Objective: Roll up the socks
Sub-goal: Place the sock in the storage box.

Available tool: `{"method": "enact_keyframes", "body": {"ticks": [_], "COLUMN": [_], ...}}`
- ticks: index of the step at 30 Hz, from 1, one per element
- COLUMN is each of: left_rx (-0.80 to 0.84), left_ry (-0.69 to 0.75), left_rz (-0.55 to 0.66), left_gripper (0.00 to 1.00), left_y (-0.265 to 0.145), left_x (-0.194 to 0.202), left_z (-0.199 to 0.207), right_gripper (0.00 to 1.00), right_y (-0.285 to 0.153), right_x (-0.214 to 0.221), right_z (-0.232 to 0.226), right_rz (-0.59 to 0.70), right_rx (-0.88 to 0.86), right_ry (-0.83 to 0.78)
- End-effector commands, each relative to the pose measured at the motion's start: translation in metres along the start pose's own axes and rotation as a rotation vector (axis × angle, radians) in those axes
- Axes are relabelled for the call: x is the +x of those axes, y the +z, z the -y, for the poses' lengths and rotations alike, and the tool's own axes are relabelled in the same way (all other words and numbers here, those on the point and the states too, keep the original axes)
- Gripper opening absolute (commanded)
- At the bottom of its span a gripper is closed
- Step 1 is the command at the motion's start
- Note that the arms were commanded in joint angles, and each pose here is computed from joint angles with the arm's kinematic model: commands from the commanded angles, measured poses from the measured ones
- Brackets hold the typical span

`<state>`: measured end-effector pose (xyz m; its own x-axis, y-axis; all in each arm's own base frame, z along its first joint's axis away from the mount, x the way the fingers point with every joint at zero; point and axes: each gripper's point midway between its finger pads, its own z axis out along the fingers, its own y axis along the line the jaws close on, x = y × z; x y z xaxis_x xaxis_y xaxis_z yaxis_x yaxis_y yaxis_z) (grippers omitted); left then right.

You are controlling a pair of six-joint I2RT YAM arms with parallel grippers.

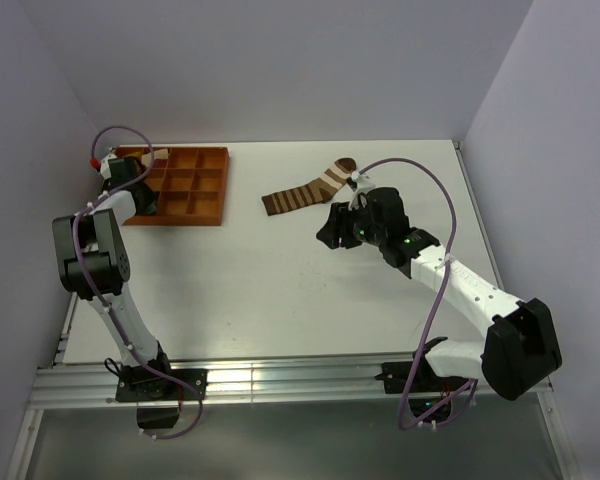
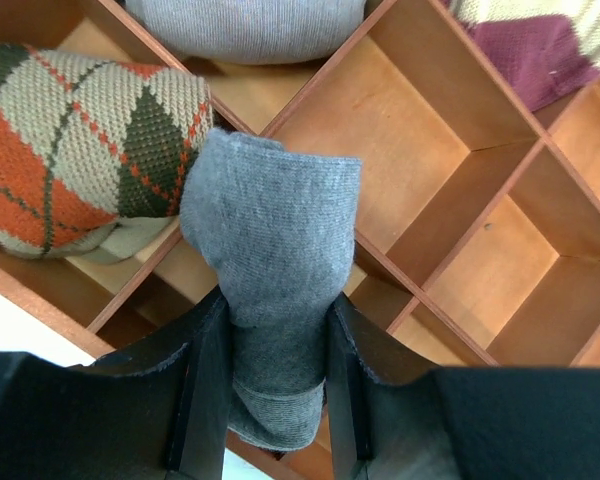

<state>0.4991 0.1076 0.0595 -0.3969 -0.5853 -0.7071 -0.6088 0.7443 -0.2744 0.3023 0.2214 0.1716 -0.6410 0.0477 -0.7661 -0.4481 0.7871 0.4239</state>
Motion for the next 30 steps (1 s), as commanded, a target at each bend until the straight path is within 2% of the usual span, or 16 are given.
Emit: {"method": "enact_keyframes", "body": {"ticks": [1, 19, 22, 23, 24, 26, 28, 30], "left_rx": [-0.045, -0.07, -0.053, -0.035, -0.007, 0.005, 0.022, 0.029], "left_ry": [-0.009, 0.061, 0.057, 0.055, 0.046, 0.04, 0.039, 0.038], "left_rz": [-0.152, -0.557, -0.55, -0.519, -0.477, -0.426, -0.373, -0.359], "left_gripper": [0.0, 0.0, 0.01, 0.04, 0.14, 0.27, 0.31, 0.39], "left_y": [0.002, 0.014, 0.008, 0.007, 0.0, -0.005, -0.013, -0.018], "left_x": [0.028, 0.093, 0.093, 0.086, 0.071, 0.055, 0.034, 0.025], "left_z": [-0.007, -0.01, -0.009, -0.004, 0.003, 0.008, 0.016, 0.02], "right_gripper": [0.58, 0.58, 0.58, 0.58, 0.58, 0.58, 0.58, 0.58], "right_y": [-0.002, 0.004, 0.004, 0.004, 0.004, 0.005, 0.005, 0.005], "right_x": [-0.017, -0.012, -0.012, -0.012, -0.012, -0.012, -0.012, -0.011], "right_z": [0.001, 0.006, 0.005, 0.005, 0.006, 0.005, 0.004, 0.004], "right_rz": [0.053, 0.042, 0.042, 0.042, 0.041, 0.042, 0.042, 0.04], "right_rx": [0.009, 0.016, 0.012, 0.012, 0.014, 0.011, 0.007, 0.006], "right_ry": [-0.023, -0.012, -0.013, -0.014, -0.014, -0.015, -0.012, -0.01]}}
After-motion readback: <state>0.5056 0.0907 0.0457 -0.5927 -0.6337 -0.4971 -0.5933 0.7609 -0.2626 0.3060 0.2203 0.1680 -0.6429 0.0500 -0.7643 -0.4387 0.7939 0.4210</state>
